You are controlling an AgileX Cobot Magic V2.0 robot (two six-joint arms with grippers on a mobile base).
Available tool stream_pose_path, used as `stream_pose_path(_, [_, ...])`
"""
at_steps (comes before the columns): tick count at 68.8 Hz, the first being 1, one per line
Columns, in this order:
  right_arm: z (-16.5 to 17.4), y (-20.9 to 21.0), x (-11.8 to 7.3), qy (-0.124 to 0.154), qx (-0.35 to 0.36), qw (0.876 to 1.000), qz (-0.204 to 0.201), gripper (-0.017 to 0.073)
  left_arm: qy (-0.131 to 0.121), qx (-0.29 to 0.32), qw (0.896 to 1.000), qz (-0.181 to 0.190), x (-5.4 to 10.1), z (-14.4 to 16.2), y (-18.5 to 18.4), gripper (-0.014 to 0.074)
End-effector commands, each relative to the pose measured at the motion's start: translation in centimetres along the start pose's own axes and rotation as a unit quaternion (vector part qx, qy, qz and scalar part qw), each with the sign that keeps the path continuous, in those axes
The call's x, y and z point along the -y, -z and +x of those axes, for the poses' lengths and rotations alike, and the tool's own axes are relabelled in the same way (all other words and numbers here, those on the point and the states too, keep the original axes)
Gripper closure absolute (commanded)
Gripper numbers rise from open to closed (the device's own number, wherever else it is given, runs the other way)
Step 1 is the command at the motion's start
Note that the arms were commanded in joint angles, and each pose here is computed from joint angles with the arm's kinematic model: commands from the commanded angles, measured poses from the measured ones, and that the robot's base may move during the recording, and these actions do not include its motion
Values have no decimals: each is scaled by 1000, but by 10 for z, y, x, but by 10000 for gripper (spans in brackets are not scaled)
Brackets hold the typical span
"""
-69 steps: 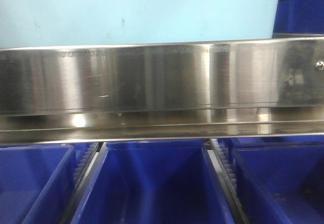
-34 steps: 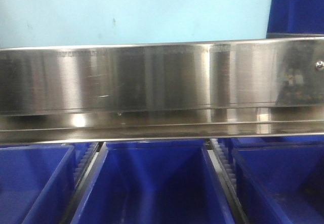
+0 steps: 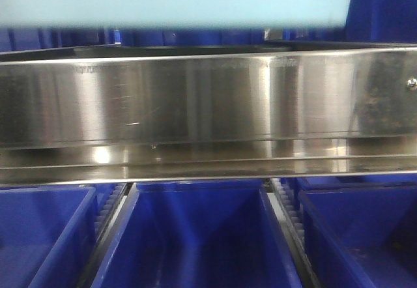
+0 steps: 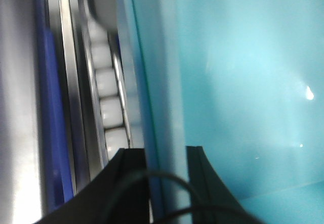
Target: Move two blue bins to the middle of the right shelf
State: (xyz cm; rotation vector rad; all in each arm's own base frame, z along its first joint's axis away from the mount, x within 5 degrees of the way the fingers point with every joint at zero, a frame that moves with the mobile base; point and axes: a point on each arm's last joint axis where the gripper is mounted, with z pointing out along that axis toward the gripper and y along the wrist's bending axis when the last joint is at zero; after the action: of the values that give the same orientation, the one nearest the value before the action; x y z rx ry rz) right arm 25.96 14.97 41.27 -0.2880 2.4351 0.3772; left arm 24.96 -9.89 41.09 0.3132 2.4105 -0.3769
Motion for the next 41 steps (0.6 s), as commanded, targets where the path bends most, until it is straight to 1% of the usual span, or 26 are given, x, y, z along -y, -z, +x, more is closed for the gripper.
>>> stream_pose_path(1, [-19,31,-5,2,84,996,-18,713,4,73,996,41,13,-12,38,704])
stream_pose_path(11, [-36,61,-10,2,137,990,-33,713,-3,121,991,51,19,-21,66,704])
stream_pose_path(20, [-41,72,-12,2,154,987,-38,713,-8,158,986,57,22,-28,87,704])
stream_pose_path(25, [-41,72,-12,2,154,987,-37,713,-9,165,985,58,23,-29,89,704])
stream_pose_path(41, [-41,72,-11,4,155,987,-32,713,-8,162,985,57,23,-30,87,704])
